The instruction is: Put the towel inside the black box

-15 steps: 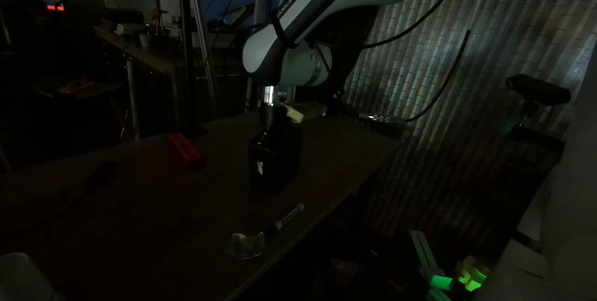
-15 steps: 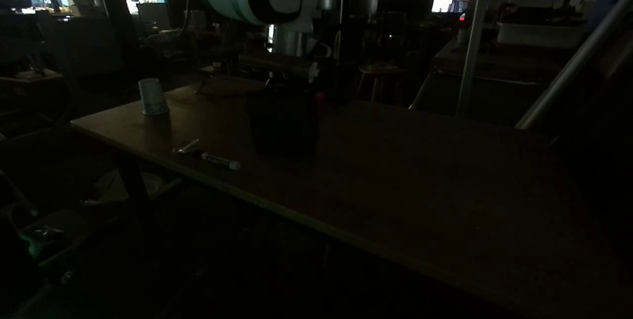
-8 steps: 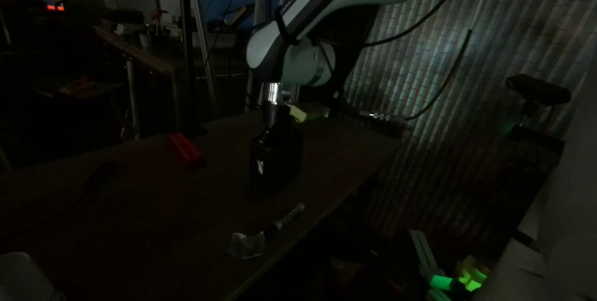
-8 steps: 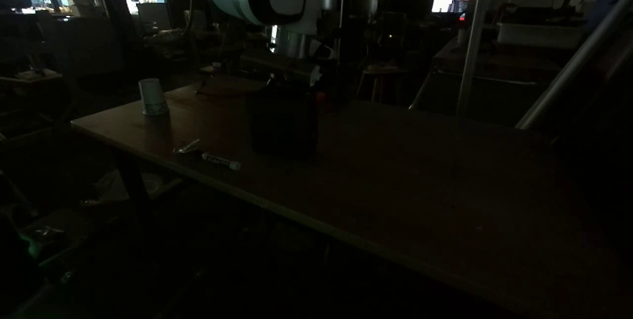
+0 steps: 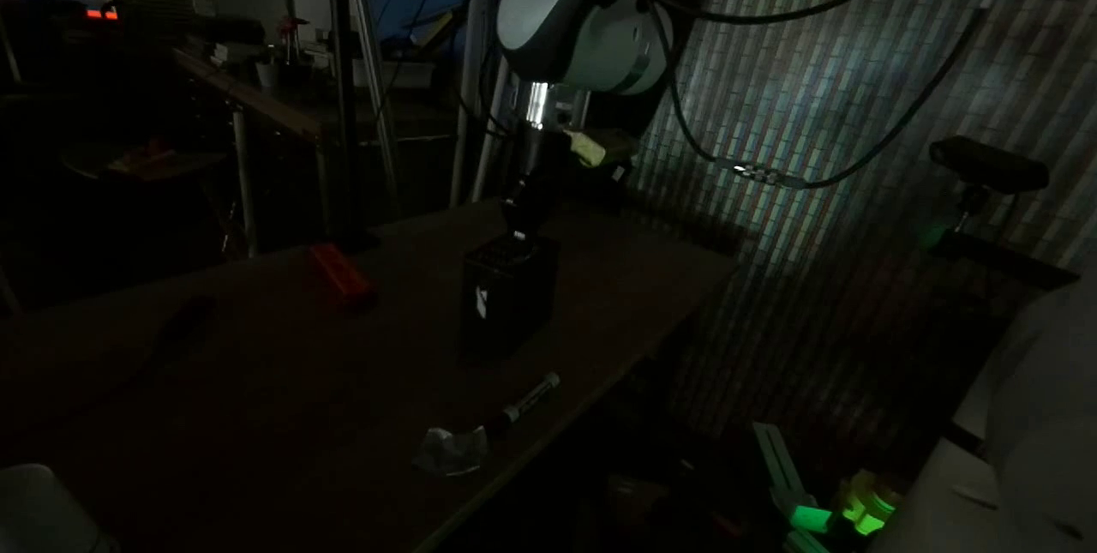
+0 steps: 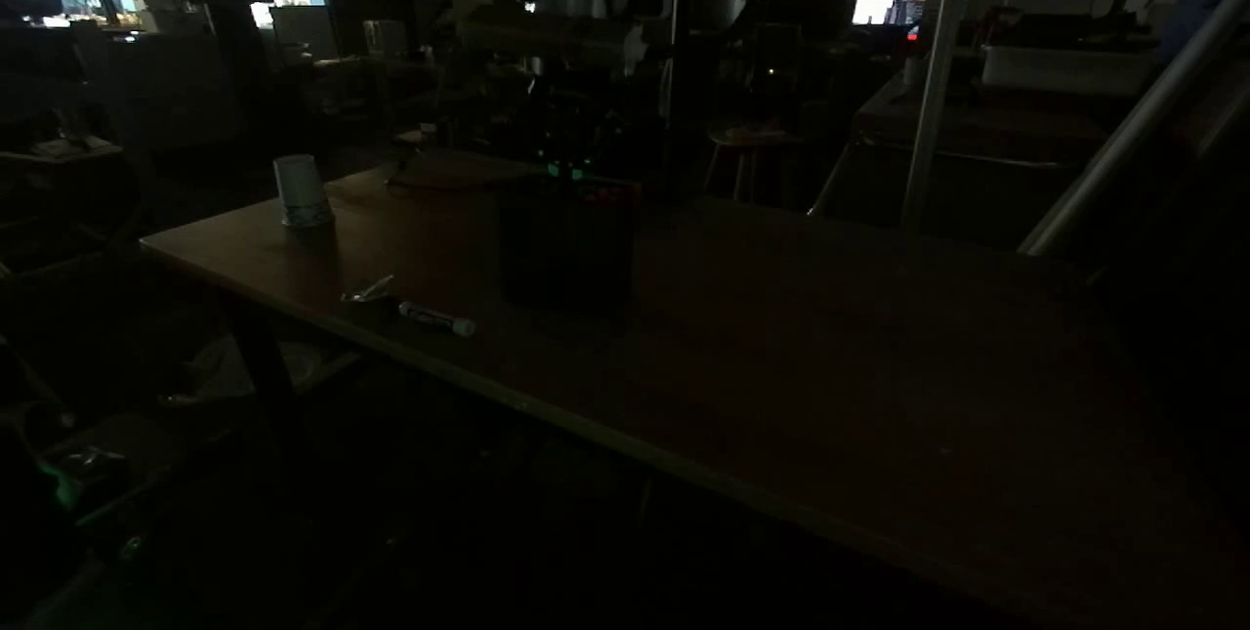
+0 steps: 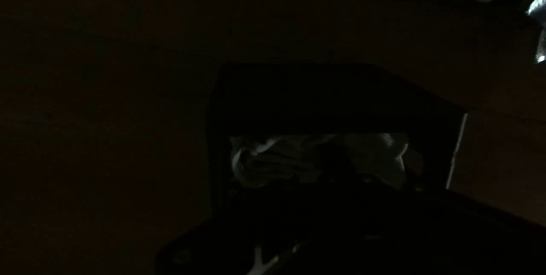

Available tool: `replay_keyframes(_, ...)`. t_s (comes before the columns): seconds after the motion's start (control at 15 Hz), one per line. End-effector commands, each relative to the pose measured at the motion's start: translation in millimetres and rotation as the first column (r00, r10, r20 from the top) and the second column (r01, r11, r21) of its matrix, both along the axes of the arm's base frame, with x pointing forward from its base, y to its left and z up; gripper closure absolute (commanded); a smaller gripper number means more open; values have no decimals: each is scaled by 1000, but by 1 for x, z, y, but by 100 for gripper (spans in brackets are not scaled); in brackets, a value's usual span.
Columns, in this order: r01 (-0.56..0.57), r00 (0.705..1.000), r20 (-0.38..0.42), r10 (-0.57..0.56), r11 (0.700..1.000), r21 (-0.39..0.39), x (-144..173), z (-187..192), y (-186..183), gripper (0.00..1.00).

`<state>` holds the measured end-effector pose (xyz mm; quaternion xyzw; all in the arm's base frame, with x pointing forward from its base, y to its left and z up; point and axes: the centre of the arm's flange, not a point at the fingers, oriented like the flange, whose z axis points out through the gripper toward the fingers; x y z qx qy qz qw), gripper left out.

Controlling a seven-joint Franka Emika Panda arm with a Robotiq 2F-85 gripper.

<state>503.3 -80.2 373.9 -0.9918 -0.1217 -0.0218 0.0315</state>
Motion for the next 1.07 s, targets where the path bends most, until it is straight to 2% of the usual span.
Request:
replay_keyframes(0.0,2,998,55,-1,1000,-22,-42,46,-3,100)
replay_keyframes(0.33,24,994,108,-23,1000,-11,-87,75,-13,100)
replay_keyframes(0.4,22,997,81,-21,1000,-9,-55,60,-12,74)
replay_keyframes(0.47,26,996,87,-26,1000,-7,-61,63,-13,98)
replay_keyframes(0.67,25,997,75,-24,1000,-5,-60,58,-13,77)
replay_keyframes(0.73,23,997,69,-23,1000,-4,-59,55,-12,74)
replay_keyframes(1.0,22,998,65,-21,1000,-4,-58,53,-12,74)
